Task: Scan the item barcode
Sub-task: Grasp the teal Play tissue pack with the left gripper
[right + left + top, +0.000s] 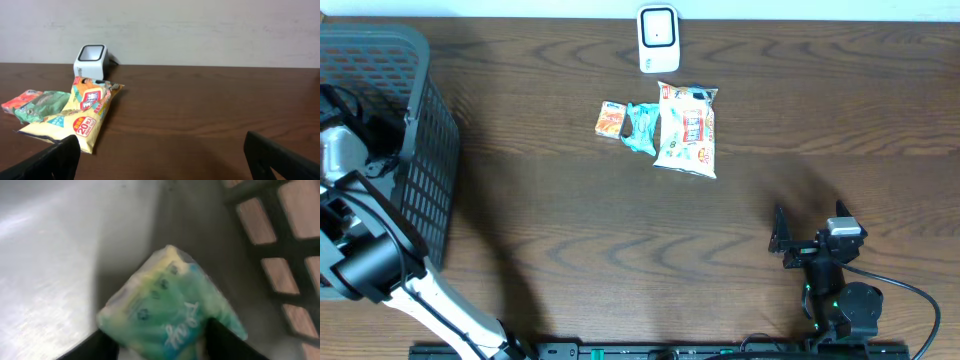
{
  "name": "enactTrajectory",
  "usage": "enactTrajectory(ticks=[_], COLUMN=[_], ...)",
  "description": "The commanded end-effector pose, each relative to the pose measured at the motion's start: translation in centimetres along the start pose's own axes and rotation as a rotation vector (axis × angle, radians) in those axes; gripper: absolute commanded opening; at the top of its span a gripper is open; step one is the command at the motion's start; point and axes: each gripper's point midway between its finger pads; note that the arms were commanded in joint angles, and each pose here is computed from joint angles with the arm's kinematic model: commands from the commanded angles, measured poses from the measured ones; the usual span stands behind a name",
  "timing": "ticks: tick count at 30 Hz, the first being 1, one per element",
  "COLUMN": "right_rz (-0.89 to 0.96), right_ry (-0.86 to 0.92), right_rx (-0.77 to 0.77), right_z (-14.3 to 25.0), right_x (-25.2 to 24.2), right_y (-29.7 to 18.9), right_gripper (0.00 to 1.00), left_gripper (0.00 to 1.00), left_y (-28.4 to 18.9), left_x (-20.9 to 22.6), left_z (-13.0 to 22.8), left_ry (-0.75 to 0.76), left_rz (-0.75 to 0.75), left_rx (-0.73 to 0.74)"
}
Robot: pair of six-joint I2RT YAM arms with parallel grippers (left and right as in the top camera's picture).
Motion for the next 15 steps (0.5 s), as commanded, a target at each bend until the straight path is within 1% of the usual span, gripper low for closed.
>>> enactTrajectory(ticks=[1,4,10,12,15], right_rz=[-0.007,-0.007,-0.007,-0.007,-0.007], right_ry=[-0.009,-0.009,-0.009,-0.009,-0.009], right_rx=[-0.001,-0.001,-0.001,-0.001,-0.001], right_z=[0.0,0.0,0.0,0.0,0.0], right_x=[0.2,0.2,0.2,0.2,0.2], right_y=[0.0,0.0,0.0,0.0,0.0], right_gripper=[0.99,0.99,0.99,0.99,0.99], left_gripper=[0.31,0.08,0.07,0.07,0.07], left_y=[2.4,2.3,0.4,-1.2,-4.8], left_x=[1.4,1.4,1.0,0.3,-1.2], left_z=[1.6,1.5,0.4,-0.4,-2.0], left_ry=[-0.031,-0.033,-0.037,-0.032,-0.021], left_rz=[-0.045,-0.043,-0.026,-0.006,0.039], left_rx=[0.053,0.048,0.015,-0.018,-0.092])
Point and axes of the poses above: each gripper's point midway between its finger pads, its own y axis out along the fingers, its own x axis along the line the jaws close on, z = x × y, and after that the axes turned 7 degrees about -y, right-handed
